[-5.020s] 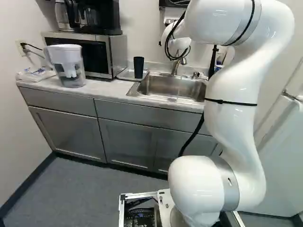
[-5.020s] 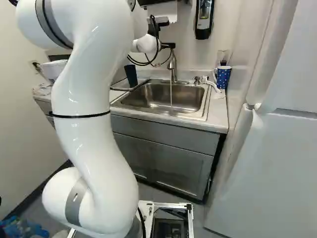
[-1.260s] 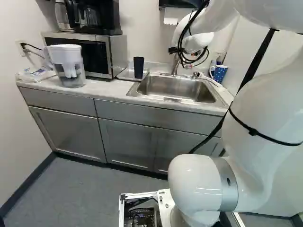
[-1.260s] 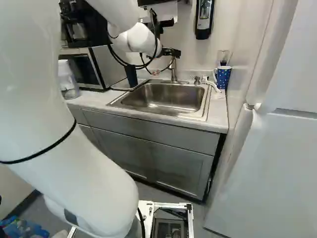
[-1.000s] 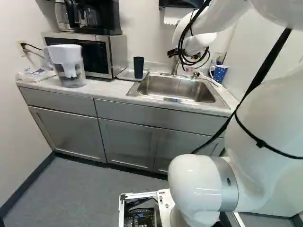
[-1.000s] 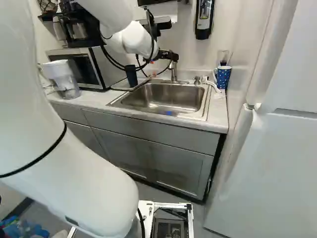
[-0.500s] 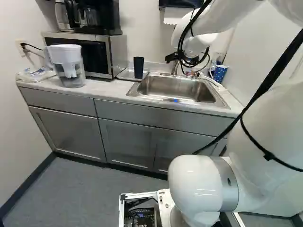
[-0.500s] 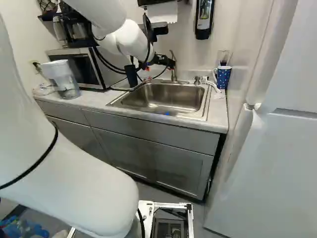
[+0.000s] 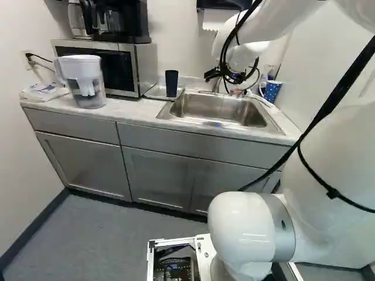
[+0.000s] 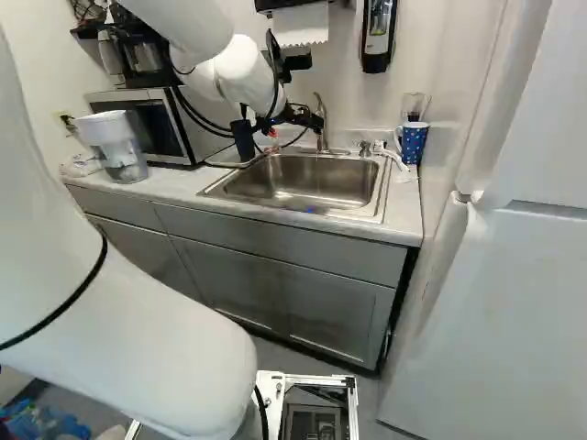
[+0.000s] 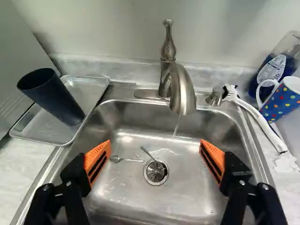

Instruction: Rinse the cup and place it in the tray

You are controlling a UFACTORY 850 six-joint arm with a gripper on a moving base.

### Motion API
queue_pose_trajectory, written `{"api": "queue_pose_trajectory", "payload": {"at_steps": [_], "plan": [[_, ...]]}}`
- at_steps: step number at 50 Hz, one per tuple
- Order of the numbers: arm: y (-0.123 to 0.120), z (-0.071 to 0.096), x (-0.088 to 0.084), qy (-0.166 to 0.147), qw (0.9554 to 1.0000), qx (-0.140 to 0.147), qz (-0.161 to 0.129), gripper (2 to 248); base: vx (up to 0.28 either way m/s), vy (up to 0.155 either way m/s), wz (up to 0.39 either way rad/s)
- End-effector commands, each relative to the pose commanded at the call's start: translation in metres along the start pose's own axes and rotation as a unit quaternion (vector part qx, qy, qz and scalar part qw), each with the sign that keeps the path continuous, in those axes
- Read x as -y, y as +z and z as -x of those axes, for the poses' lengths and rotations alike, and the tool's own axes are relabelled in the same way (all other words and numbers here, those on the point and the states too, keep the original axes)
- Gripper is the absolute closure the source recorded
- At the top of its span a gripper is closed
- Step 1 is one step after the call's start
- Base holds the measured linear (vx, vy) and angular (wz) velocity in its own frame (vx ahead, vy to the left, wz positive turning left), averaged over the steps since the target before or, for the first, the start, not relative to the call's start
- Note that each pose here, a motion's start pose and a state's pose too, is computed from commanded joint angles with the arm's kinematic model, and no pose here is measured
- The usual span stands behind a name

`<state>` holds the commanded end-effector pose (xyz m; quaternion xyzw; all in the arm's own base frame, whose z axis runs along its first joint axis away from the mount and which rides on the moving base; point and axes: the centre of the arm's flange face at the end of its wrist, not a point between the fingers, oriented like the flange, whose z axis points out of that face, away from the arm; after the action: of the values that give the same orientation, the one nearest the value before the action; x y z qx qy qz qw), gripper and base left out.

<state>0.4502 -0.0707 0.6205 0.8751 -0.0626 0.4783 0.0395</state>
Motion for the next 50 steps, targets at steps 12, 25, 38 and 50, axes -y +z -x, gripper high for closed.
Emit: {"api": "queue_pose_trajectory", "payload": {"at_steps": [12, 25, 38, 50], "plan": [[0.000, 0.000, 0.000, 0.000, 1.0000, 0.000, 0.000, 3, 0.000, 0.000, 0.000], [-0.004, -0.004, 0.000, 0.000, 1.0000, -0.006, 0.000, 3, 0.000, 0.000, 0.000], [-0.010, -0.018, 0.000, 0.000, 0.9996, -0.029, 0.000, 3, 0.000, 0.000, 0.000], [-0.012, -0.038, 0.001, -0.001, 0.9981, -0.061, 0.000, 3, 0.000, 0.000, 0.000]]}}
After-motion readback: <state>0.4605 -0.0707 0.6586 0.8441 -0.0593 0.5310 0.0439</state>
